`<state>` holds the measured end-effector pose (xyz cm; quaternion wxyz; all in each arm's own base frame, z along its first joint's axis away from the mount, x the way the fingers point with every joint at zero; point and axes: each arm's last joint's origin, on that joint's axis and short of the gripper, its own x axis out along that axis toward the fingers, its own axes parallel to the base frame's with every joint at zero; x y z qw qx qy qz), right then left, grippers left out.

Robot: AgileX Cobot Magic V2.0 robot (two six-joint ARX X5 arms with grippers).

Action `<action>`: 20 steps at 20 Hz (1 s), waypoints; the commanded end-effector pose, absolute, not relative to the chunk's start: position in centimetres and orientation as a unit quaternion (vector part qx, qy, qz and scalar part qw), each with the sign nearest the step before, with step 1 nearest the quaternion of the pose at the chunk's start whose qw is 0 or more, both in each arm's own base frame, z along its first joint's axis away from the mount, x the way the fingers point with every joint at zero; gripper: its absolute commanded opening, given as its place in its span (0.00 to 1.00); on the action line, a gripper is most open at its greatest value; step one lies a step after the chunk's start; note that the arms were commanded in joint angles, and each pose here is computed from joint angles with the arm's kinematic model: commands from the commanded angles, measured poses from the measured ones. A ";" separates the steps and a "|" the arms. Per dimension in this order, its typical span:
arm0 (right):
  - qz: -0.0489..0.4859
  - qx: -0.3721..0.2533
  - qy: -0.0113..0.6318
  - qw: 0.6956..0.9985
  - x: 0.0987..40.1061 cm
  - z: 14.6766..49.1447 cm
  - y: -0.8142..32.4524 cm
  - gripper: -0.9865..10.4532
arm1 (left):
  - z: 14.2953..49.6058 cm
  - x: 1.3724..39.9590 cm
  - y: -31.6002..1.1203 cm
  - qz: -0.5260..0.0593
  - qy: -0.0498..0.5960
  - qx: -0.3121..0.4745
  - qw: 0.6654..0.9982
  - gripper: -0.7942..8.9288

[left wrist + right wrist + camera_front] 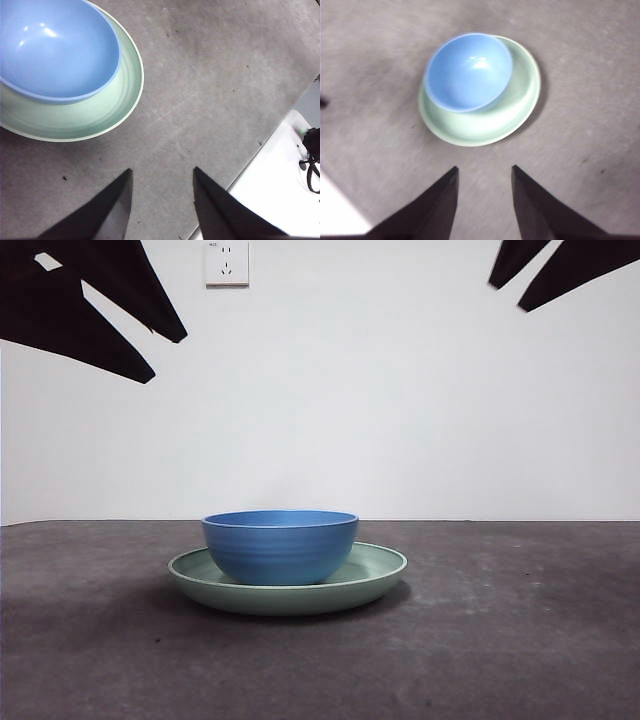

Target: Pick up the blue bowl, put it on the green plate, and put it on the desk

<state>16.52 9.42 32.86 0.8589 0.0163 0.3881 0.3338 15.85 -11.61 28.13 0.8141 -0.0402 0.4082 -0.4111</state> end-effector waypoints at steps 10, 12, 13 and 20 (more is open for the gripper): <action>0.401 0.033 0.398 0.824 12.2 28.7 7.9 0.23 | 28.4 15.9 -11.8 -0.419 0.403 -0.032 0.813 0.28; 0.401 0.033 0.398 0.825 12.2 28.7 7.9 0.23 | 28.4 15.9 -11.8 -0.419 0.402 -0.032 0.813 0.28; 0.401 0.033 0.398 0.825 12.2 28.7 7.9 0.23 | 28.4 15.9 -11.8 -0.419 0.402 -0.032 0.813 0.28; 0.401 0.033 0.398 0.824 12.1 28.7 7.8 0.15 | 28.4 15.9 -11.8 -0.420 0.402 -0.032 0.813 0.13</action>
